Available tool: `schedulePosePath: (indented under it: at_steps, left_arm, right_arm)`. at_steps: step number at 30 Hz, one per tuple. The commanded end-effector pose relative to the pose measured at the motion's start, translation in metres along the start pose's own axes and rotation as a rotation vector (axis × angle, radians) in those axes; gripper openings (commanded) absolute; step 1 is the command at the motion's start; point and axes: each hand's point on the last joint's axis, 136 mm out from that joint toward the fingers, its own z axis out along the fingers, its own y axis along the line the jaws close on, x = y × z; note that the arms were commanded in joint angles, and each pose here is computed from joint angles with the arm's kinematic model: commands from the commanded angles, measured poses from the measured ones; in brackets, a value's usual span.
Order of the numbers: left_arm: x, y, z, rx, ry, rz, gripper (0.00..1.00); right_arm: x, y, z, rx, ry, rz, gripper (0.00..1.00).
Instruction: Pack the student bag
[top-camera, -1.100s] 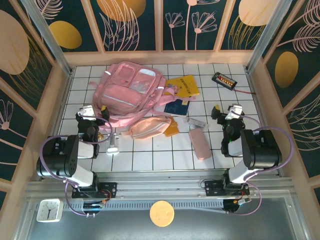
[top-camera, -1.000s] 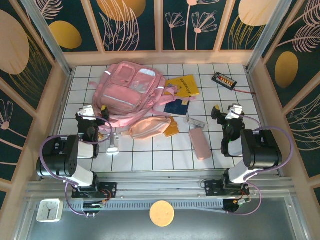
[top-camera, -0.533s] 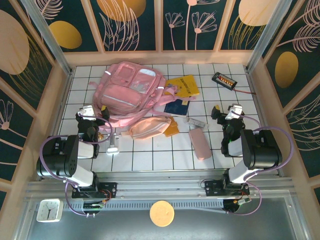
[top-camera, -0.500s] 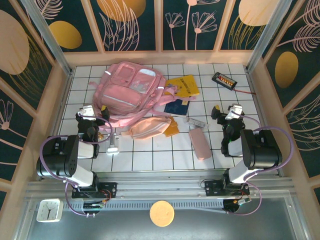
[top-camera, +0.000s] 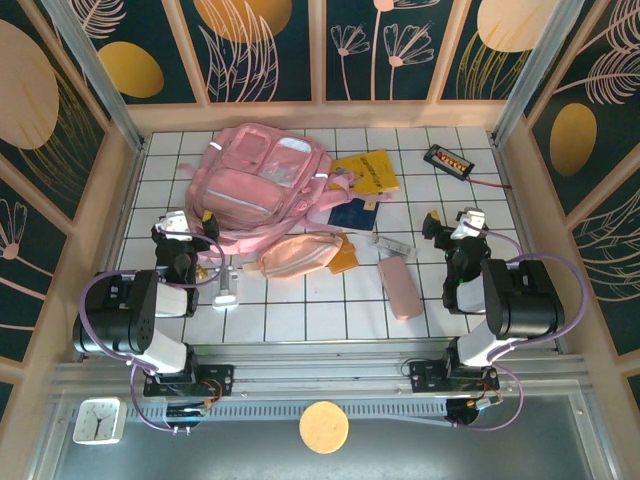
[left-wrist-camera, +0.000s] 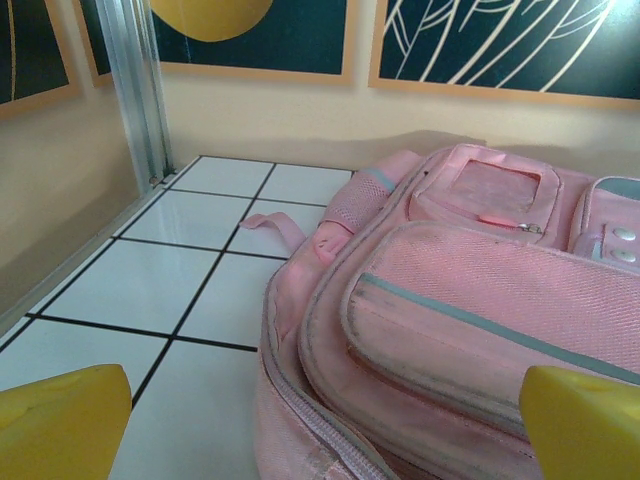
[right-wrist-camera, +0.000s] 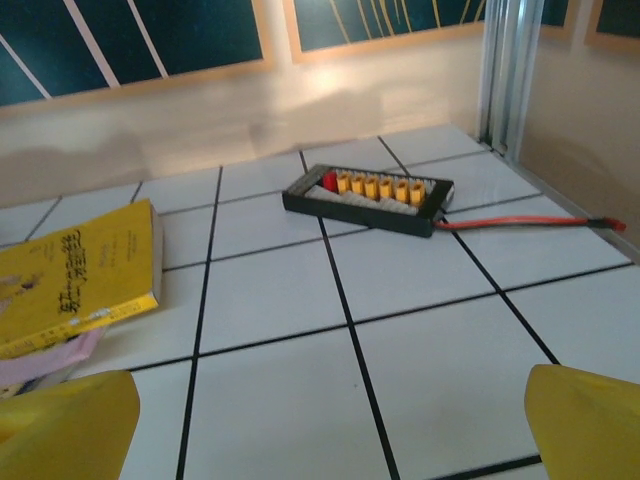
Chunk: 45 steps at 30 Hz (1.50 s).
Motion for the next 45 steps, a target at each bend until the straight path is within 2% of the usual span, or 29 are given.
schedulePosePath:
  at_steps: [1,4,6,9,11,14,16,20,23,26,28,29,31,34,36,41,43,45]
  left_arm:
    - [-0.019,0.004,-0.009,-0.026,-0.061,-0.018,0.99]
    - [-0.030,0.027,-0.018,-0.163,-0.046,-0.104,0.99]
    - [-0.035,0.043,-0.026,-0.264,-0.007,-0.188,0.99]
    - [-0.046,0.044,-0.034,-0.298,0.083,-0.287,0.99]
    - [-0.055,0.031,-0.033,-0.250,0.152,-0.372,0.99]
    - [-0.065,0.001,-0.030,-0.127,0.272,-0.437,0.99]
    - [-0.070,-0.008,-0.031,-0.104,0.318,-0.487,0.99]
    - [-0.076,-0.043,-0.020,0.033,0.455,-0.531,0.99]
    - [-0.069,-0.068,-0.008,0.119,0.570,-0.557,0.99]
    - [-0.065,-0.099,0.001,0.294,0.584,-0.631,0.99]
    - [-0.057,-0.097,0.006,0.255,0.599,-0.742,0.99]
    - [-0.051,-0.104,0.009,0.277,0.641,-0.772,0.99]
    - [-0.039,-0.118,0.017,0.295,0.745,-0.722,0.99]
    - [-0.031,-0.131,0.024,0.223,0.829,-0.410,0.99]
    - [-0.028,-0.138,0.028,0.211,0.863,-0.267,0.99]
    - [-0.028,-0.156,0.039,0.234,0.899,-0.137,0.99]
    - [-0.031,-0.163,0.038,0.250,0.899,-0.065,0.99]
    - [-0.018,-0.166,0.036,0.258,0.934,0.033,0.99]
  right_arm:
    - [-0.027,-0.013,0.010,0.096,-0.005,0.032,0.99]
    - [-0.049,-0.029,0.022,0.219,0.066,0.134,0.99]
    - [-0.059,-0.033,0.034,0.248,0.189,0.231,0.99]
    - [-0.068,-0.029,0.054,0.254,0.389,0.358,0.99]
    - [-0.077,-0.011,0.064,0.177,0.455,0.398,0.98]
    - [-0.099,0.038,0.070,-0.042,0.502,0.456,0.95]
    - [-0.104,0.071,0.071,-0.138,0.568,0.484,0.94]
    - [-0.093,0.148,0.067,-0.351,0.720,0.496,0.91]
    - [-0.074,0.198,0.065,-0.421,0.851,0.440,0.91]
    - [-0.046,0.236,0.064,-0.472,0.996,0.424,0.91]
    - [-0.033,0.260,0.062,-0.516,1.047,0.421,0.91]
    - [-0.028,0.269,0.062,-0.528,1.067,0.417,0.91]
    - [-0.022,0.286,0.066,-0.553,1.091,0.406,0.90]
    - [-0.013,0.303,0.071,-0.574,1.123,0.426,0.89]
    - [-0.006,0.312,0.076,-0.585,1.139,0.439,0.88]
    - [0.004,0.338,0.080,-0.594,1.174,0.445,0.84]
    - [0.012,0.344,0.075,-0.557,1.194,0.420,0.83]
    - [0.017,0.345,0.065,-0.510,1.210,0.399,0.81]
